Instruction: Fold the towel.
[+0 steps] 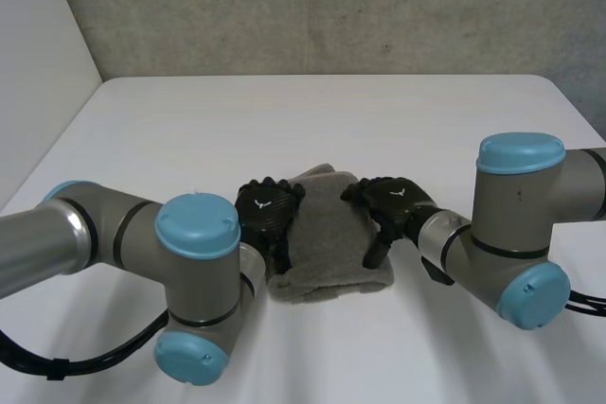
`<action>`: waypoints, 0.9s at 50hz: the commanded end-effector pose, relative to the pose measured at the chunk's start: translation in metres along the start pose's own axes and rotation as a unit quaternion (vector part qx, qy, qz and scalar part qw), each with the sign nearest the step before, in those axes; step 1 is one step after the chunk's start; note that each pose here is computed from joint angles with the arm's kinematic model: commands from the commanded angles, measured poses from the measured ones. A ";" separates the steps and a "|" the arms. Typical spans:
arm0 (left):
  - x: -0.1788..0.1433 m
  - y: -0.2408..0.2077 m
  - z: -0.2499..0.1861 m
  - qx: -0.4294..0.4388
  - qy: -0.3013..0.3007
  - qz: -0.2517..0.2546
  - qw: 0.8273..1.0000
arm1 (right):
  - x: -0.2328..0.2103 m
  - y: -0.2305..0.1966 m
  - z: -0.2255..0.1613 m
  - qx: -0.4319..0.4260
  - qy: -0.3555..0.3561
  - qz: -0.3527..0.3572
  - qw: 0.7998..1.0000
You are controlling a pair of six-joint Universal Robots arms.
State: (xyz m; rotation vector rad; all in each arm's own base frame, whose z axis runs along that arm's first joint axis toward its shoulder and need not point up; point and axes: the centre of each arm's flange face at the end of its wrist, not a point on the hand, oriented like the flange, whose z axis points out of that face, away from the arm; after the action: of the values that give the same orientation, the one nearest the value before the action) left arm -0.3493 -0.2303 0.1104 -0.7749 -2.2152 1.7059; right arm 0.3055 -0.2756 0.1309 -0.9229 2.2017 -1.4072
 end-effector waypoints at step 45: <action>-0.085 -0.160 -0.094 0.116 -0.088 -0.044 0.988 | 0.027 -0.130 -0.115 0.178 0.197 -0.001 0.964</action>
State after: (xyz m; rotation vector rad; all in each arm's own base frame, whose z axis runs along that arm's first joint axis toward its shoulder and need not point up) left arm -0.2761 -0.2282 0.3031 -0.5009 -2.0795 2.0080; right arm 0.2543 -0.2576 0.3022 -0.5415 2.1136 -2.0650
